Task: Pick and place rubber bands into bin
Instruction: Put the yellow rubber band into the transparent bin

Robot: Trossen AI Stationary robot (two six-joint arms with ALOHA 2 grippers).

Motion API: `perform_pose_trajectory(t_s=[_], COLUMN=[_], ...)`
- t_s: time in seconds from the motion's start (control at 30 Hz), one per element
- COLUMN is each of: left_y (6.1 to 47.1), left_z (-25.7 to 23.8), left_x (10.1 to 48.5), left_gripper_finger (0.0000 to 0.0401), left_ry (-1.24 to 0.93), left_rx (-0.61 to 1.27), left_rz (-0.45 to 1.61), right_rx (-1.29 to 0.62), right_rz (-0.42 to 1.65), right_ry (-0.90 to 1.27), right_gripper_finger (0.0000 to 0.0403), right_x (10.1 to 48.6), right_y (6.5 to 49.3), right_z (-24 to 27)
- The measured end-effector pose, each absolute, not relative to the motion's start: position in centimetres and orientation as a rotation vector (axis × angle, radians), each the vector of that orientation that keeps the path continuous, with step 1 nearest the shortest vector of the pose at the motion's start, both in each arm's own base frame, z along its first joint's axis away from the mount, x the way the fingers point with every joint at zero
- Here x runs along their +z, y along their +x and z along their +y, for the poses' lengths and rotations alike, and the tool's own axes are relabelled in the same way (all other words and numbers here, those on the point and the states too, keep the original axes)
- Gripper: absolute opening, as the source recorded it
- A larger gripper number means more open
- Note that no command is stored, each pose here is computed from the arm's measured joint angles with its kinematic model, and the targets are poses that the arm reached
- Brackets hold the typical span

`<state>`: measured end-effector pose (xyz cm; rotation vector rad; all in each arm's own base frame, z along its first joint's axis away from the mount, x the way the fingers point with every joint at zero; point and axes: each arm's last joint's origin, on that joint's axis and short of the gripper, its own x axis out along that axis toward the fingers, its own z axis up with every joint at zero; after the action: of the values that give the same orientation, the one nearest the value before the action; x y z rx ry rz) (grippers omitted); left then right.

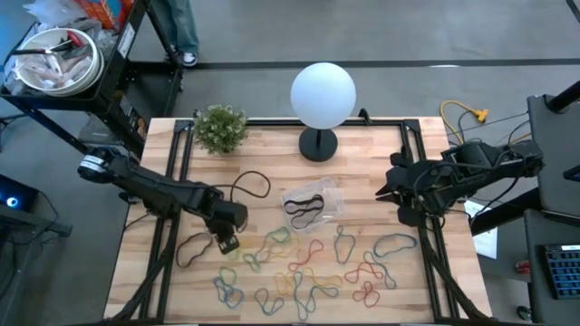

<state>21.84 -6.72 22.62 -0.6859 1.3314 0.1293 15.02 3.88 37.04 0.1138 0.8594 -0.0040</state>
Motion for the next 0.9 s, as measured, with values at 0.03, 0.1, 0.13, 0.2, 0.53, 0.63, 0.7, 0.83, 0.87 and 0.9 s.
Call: perform_pose_trajectory(t_s=[0.03,0.1,0.13,0.2,0.53,0.63,0.7,0.83,0.87,0.9], left_y=[22.2,23.0,23.4,24.1,25.3,25.7,26.1,27.3,27.6,27.9], left_z=[-6.8,-7.0,-7.2,-7.3,-6.6,-6.1,-5.9,-5.4,-5.2,-5.1], left_x=[22.9,23.7,24.1,25.2,29.2,29.9,30.1,29.9,29.9,29.7], left_gripper_finger=[0.0000,0.0000,0.0000,0.0000,0.0000,0.0000,0.0000,0.0000,0.0000,0.0000], left_ry=[-0.677,-0.655,-0.641,-0.604,-0.335,-0.260,-0.220,-0.180,-0.177,-0.175], left_rx=[0.098,0.004,-0.043,-0.115,-0.045,0.033,0.071,0.101,0.107,0.114], left_rz=[1.286,1.157,1.091,0.952,0.456,0.359,0.314,0.257,0.248,0.246], right_rx=[-0.002,-0.001,-0.001,-0.001,0.001,0.003,0.005,0.008,0.007,0.006], right_rz=[0.860,0.863,0.862,0.862,0.862,0.862,0.861,0.861,0.861,0.861], right_ry=[0.111,0.106,0.106,0.106,0.102,0.098,0.092,0.086,0.085,0.084], right_gripper_finger=[0.0056,0.0056,0.0056,0.0056,0.0056,0.0057,0.0057,0.0057,0.0057,0.0057], right_x=[37.0,37.0,37.0,36.9,36.9,36.9,36.9,36.9,36.9,36.9], right_y=[15.1,15.2,15.3,15.3,15.3,15.3,15.3,15.3,15.3,15.3], right_z=[3.9,3.9,4.0,4.0,4.0,4.0,4.0,4.0,4.0,4.0])
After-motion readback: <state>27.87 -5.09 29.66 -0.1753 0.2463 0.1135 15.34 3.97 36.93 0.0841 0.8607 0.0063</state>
